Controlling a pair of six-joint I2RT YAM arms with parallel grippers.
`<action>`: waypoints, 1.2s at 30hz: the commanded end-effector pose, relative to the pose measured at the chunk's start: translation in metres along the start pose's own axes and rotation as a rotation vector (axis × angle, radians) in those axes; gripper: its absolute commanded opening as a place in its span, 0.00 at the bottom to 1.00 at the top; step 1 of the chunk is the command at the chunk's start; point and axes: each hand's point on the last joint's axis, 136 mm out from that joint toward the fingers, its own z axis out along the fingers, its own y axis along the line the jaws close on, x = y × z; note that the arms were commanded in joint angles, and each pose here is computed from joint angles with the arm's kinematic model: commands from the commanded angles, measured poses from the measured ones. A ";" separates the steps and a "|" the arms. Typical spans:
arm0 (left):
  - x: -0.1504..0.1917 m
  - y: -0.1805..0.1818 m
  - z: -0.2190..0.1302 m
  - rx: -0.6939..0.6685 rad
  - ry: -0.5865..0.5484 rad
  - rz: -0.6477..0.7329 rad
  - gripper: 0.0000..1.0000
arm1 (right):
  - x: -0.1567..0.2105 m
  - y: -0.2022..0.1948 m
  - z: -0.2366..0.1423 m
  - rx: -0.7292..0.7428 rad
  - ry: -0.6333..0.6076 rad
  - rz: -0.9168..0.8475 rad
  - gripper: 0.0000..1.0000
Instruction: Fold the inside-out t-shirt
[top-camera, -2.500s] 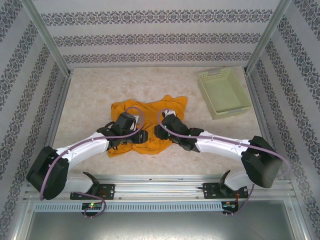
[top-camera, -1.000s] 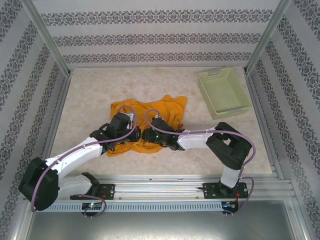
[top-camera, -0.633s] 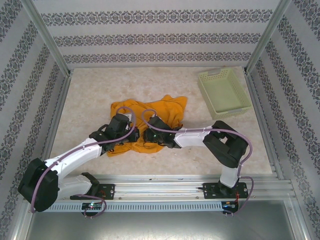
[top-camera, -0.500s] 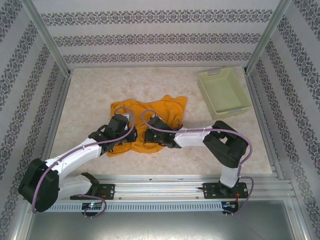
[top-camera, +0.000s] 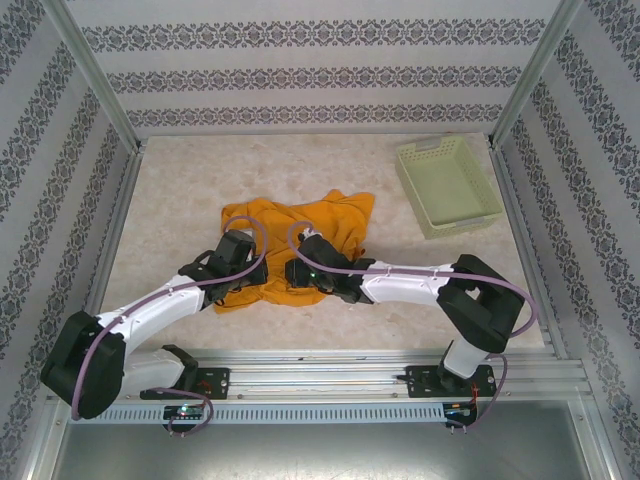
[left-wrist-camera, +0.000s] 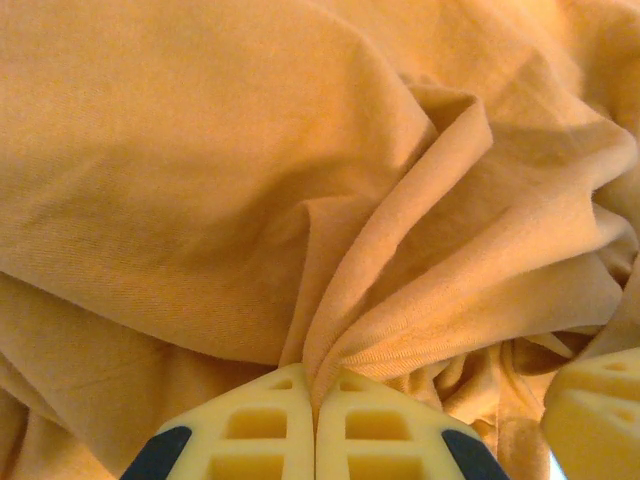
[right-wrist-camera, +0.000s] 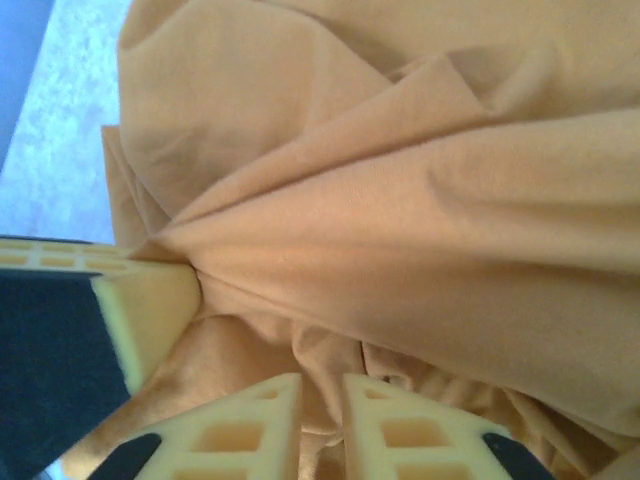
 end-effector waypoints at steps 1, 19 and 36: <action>0.000 0.013 0.003 -0.044 -0.003 -0.014 0.00 | 0.019 -0.006 0.016 0.008 0.047 -0.002 0.27; 0.008 0.014 0.007 -0.020 0.011 -0.023 0.00 | 0.007 -0.009 0.037 0.107 0.044 -0.081 0.01; -0.012 0.008 0.010 -0.023 -0.029 0.001 0.38 | -0.007 -0.004 -0.088 0.018 -0.088 -0.044 0.00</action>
